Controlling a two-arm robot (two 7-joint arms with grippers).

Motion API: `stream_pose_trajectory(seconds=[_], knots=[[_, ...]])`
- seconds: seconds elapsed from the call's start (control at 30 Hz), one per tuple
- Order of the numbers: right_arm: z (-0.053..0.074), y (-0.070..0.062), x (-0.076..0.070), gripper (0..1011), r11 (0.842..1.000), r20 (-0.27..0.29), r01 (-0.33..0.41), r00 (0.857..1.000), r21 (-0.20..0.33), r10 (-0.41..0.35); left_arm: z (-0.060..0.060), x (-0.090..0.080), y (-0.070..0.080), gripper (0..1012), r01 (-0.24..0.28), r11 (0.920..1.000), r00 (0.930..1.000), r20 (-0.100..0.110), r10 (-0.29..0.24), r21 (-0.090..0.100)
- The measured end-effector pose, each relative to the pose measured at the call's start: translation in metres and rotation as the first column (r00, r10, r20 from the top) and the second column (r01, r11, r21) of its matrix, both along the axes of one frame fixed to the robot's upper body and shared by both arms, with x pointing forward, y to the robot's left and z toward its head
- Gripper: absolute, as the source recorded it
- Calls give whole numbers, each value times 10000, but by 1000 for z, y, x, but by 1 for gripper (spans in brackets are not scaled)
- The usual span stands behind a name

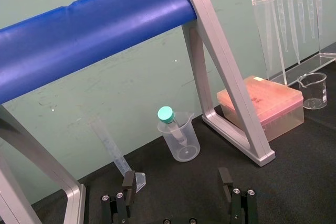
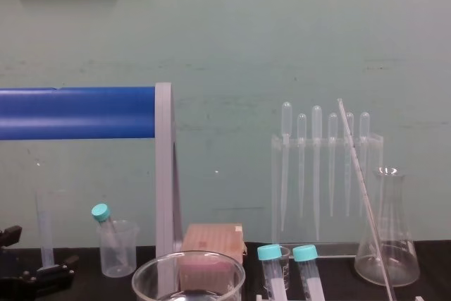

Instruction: Hold the thermometer with one hand and immerse one end into the beaker, then reinsert it into the test tube rack.

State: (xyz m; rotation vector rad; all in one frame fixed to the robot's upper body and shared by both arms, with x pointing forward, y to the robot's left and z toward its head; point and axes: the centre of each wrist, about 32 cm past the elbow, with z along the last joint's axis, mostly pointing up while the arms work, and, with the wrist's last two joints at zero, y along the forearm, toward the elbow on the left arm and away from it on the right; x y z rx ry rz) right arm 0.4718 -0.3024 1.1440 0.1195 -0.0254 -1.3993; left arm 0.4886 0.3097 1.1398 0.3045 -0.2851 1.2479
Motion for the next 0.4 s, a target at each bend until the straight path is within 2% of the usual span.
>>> stream_pose_trajectory(seconds=[0.4], knots=[[1,0,0,1003,10000,48,-3,10000,-26,4,0,0,0,1008,-1,10000,10000,0,1,0]])
